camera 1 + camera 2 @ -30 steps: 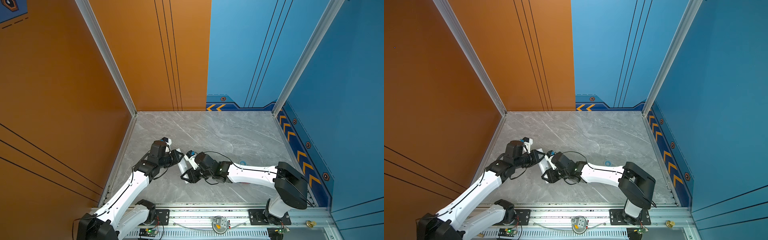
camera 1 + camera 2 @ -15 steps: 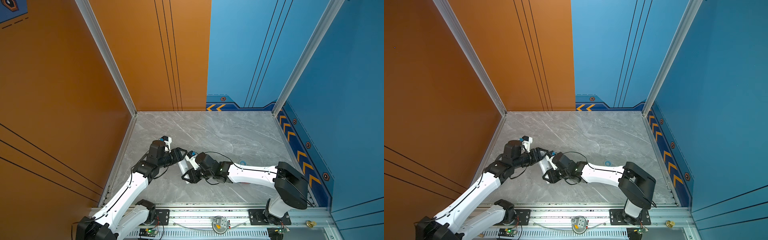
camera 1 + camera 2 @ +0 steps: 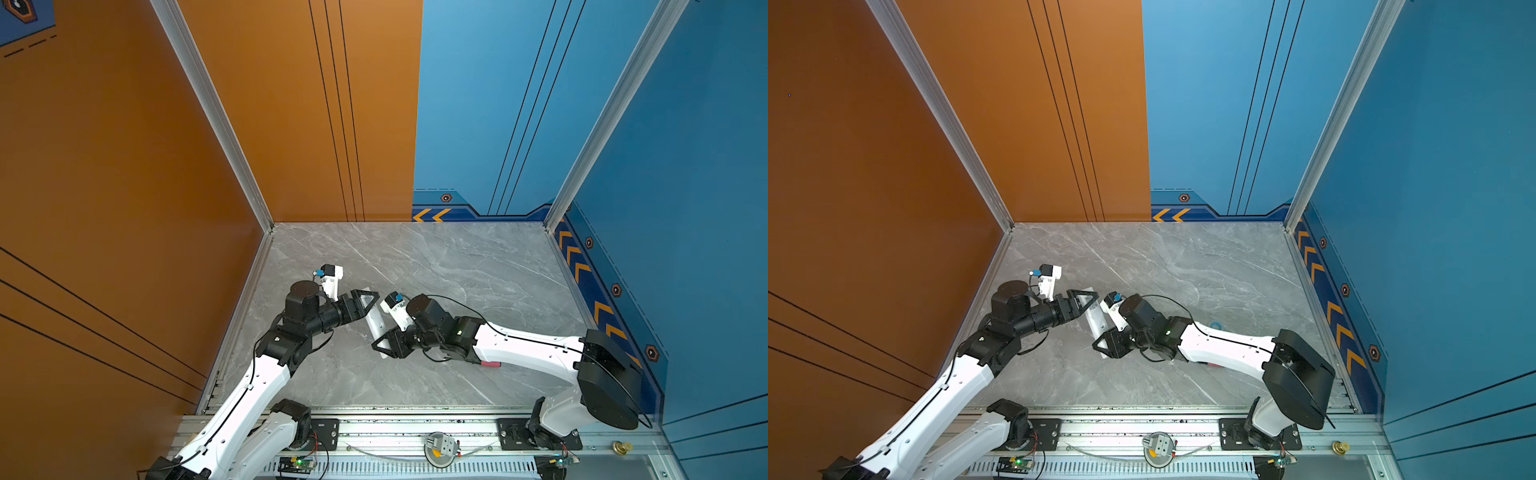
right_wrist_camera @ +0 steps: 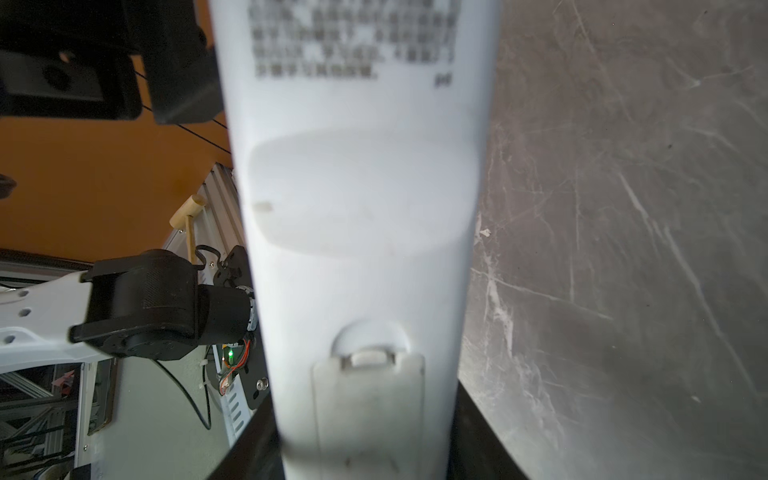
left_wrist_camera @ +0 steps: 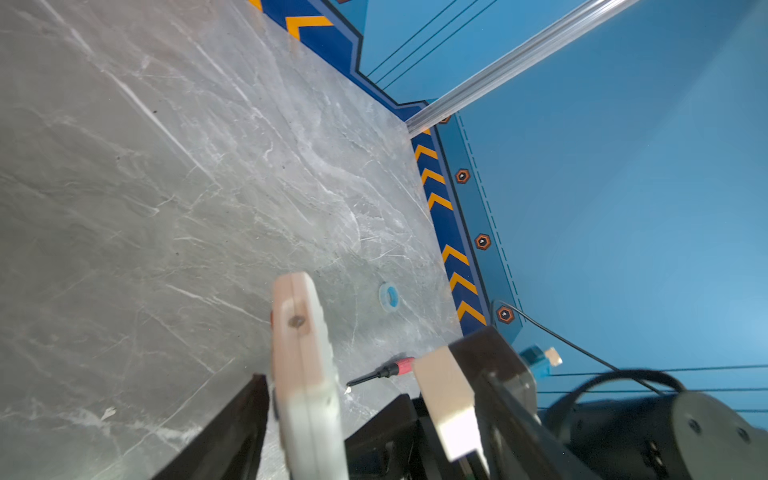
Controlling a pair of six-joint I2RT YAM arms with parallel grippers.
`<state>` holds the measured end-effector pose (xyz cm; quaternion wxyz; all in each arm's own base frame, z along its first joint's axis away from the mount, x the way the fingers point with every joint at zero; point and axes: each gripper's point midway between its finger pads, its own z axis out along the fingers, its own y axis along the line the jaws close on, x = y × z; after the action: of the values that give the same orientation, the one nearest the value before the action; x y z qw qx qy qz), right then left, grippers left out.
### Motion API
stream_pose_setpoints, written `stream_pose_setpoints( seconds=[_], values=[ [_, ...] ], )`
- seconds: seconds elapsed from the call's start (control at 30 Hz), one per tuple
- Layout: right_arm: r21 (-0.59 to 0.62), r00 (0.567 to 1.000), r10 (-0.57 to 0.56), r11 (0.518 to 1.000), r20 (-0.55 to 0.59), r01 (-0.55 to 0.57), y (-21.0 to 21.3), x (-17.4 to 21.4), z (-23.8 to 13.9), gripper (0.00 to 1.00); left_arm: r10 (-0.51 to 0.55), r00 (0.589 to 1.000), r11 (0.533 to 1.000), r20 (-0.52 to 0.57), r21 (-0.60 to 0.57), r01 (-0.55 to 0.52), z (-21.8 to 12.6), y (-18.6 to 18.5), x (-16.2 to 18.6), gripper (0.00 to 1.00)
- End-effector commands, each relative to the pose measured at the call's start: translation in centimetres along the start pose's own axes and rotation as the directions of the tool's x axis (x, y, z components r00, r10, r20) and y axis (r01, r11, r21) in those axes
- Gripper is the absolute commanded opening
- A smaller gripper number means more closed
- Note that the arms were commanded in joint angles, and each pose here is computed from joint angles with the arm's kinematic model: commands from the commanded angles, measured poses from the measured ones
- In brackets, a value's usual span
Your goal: Load the batteries into the remote control
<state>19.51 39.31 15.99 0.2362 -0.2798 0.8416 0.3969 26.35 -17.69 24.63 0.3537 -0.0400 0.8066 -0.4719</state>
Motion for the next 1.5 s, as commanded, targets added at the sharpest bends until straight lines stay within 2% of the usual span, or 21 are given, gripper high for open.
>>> stream_pose_setpoints(
  seconds=[0.0, 0.1, 0.13, 0.17, 0.33, 0.53, 0.83, 1.2, 1.47],
  values=[
    [-0.049, 0.999, -0.042, 0.998, 0.023, 0.043, 0.6, -0.6, -2.1, 0.16, 0.062, 0.998, 0.993, 0.016, 0.104, -0.063, -0.7, -2.4, -0.6, 0.8],
    [-0.066, 0.998, -0.05, 0.996, 0.041, 0.052, 0.8, -1.1, -3.3, 0.15, 0.087, 0.995, 0.985, 0.038, 0.147, -0.091, -1.1, -3.5, -1.1, 0.85],
    [-0.08, 0.998, -0.051, 0.995, 0.047, 0.054, 0.9, -1.2, -3.7, 0.15, 0.095, 0.994, 0.981, 0.05, 0.164, -0.102, -1.2, -3.9, -1.3, 0.91],
    [-0.092, 0.998, -0.049, 0.994, 0.051, 0.053, 1.0, -1.4, -4.1, 0.15, 0.107, 0.992, 0.975, 0.063, 0.187, -0.117, -1.4, -4.5, -1.5, 0.94],
    [-0.146, 0.994, -0.067, 0.986, 0.091, 0.08, 1.7, -1.8, -6.1, 0.15, 0.16, 0.983, 0.942, 0.09, 0.282, -0.179, -2.2, -6.8, -1.8, 1.0],
    [-0.208, 0.981, -0.094, 0.97, 0.168, 0.128, 2.9, -2.7, -8.5, 0.15, 0.214, 0.965, 0.883, 0.154, 0.392, -0.258, -3.8, -9.7, -2.1, 0.98],
    [-0.296, 0.948, -0.138, 0.928, 0.285, 0.224, 5.3, -3.9, -11.4, 0.15, 0.271, 0.944, 0.796, 0.186, 0.509, -0.328, -5.6, -13.2, -1.8, 0.98],
    [-0.339, 0.921, -0.155, 0.897, 0.356, 0.282, 6.7, -4.7, -13.3, 0.15, 0.335, 0.933, 0.737, 0.132, 0.58, -0.347, -5.1, -15.4, -0.3, 0.98],
    [-0.416, 0.9, -0.142, 0.849, 0.412, 0.325, 8.5, -5.4, -14.8, 0.15, 0.374, 0.923, 0.697, 0.093, 0.628, -0.346, -4.5, -16.8, 1.2, 0.99]
  ],
)
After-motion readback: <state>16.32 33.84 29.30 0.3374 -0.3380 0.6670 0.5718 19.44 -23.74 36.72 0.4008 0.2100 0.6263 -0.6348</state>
